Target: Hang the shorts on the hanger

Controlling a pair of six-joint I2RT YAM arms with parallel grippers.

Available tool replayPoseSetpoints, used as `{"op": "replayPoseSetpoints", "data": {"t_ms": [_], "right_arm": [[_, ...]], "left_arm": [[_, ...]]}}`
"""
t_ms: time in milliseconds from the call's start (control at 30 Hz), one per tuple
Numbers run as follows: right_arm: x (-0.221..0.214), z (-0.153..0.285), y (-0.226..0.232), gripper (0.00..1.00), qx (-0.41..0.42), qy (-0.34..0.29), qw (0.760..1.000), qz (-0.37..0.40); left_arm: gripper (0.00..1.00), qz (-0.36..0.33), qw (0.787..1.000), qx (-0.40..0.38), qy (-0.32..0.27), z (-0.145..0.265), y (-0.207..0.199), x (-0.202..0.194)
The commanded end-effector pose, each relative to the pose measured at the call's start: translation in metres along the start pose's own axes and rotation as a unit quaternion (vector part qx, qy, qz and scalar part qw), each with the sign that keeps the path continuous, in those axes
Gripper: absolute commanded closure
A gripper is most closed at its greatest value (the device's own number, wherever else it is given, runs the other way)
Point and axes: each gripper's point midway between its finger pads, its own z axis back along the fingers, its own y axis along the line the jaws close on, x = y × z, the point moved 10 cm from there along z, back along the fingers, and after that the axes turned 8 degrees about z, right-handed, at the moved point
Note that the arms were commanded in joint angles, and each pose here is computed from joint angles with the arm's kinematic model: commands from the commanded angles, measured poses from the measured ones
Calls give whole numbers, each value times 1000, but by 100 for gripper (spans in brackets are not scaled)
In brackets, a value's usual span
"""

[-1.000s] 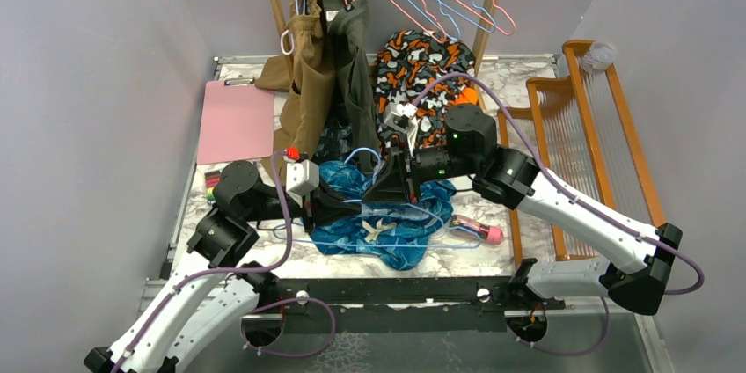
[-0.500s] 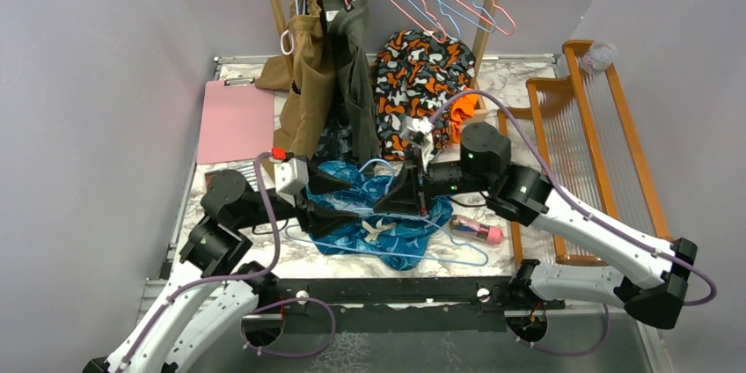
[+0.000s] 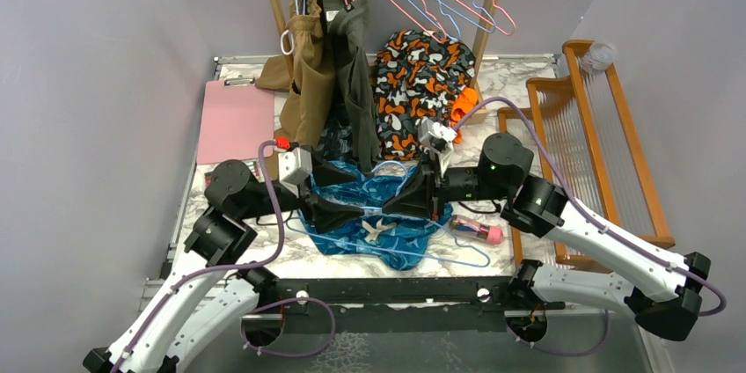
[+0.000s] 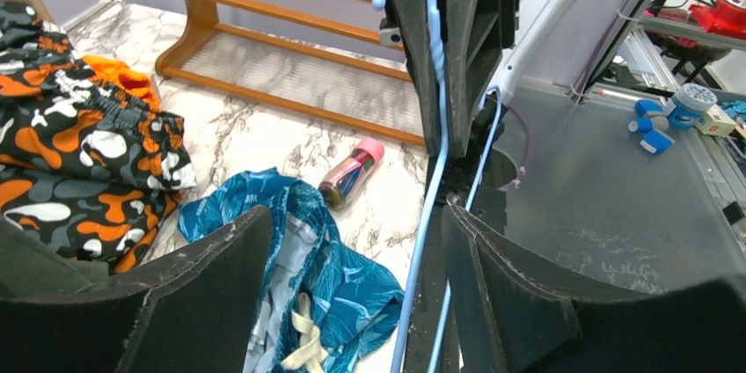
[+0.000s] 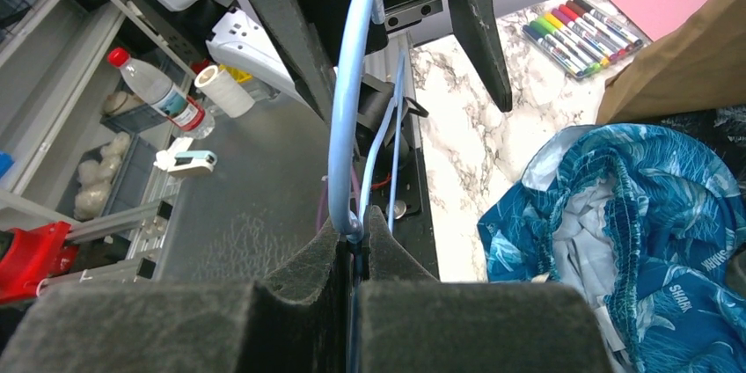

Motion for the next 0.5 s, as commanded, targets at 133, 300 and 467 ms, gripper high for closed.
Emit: {"op": "replayPoseSetpoints", "data": {"t_ms": [133, 300, 467], "right_arm": [[9, -9, -1, 99, 23, -21, 999, 22], [7, -11, -2, 99, 27, -16, 999, 16], [7, -6, -5, 99, -12, -19, 999, 31]], "left_arm": [[27, -2, 999, -40, 7, -6, 0, 1], [28, -1, 999, -39, 16, -8, 4, -4], [27, -12, 1000, -9, 4, -8, 7, 2]]}}
